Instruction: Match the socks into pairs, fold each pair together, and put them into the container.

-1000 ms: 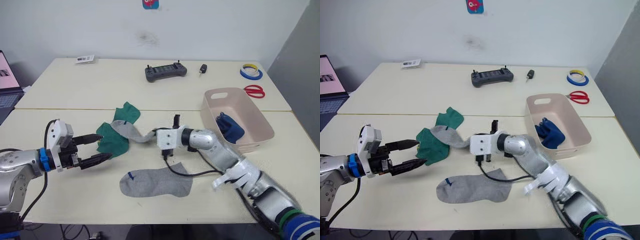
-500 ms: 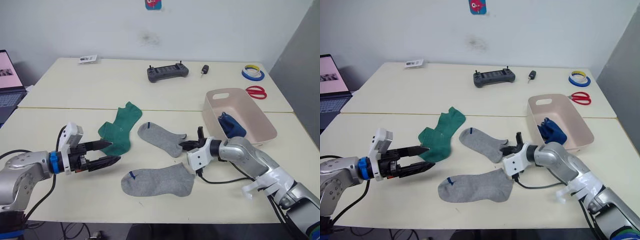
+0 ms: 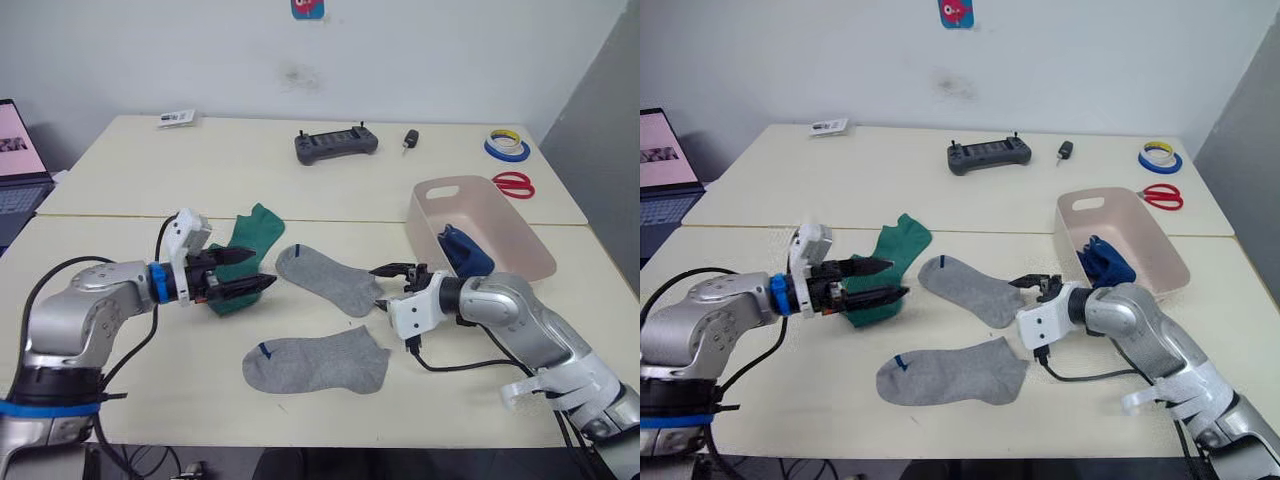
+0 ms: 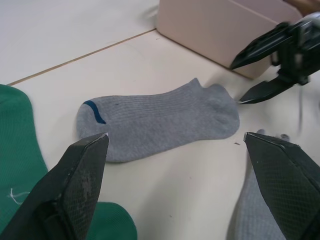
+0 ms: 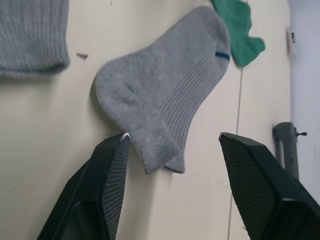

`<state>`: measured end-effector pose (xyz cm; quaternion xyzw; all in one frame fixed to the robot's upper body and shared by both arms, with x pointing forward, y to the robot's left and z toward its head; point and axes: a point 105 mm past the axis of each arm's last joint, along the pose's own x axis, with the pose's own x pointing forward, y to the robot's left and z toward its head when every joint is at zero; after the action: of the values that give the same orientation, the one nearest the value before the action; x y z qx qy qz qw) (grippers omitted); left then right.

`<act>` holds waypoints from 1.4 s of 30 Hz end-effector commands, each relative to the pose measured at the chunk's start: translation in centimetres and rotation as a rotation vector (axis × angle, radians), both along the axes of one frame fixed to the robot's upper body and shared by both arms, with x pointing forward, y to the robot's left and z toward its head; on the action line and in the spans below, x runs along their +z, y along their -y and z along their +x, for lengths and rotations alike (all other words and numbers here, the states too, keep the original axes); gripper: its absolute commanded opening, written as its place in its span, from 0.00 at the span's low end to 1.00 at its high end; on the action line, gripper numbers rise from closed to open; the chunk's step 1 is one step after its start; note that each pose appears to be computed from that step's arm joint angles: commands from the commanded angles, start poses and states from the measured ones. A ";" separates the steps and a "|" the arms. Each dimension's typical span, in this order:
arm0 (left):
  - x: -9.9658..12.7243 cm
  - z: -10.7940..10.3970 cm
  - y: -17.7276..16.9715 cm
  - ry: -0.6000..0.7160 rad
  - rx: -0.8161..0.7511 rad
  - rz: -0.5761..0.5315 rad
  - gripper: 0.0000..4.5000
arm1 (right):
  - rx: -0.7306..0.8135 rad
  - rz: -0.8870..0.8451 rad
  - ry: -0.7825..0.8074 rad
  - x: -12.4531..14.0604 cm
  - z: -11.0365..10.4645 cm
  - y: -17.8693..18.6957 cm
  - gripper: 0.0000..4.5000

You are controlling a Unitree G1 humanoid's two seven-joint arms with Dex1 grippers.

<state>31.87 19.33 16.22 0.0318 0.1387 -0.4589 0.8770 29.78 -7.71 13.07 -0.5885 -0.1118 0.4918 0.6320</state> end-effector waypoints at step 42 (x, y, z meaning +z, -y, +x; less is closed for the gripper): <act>-5.6 6.0 1.6 -0.124 0.179 0.119 0.00 | -0.842 0.947 -0.657 -2.2 2.4 -1.0 0.65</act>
<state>37.93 17.75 10.36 0.0462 0.2283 -0.3718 0.8986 31.91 -6.81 9.53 -0.0743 0.1470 0.2561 0.9525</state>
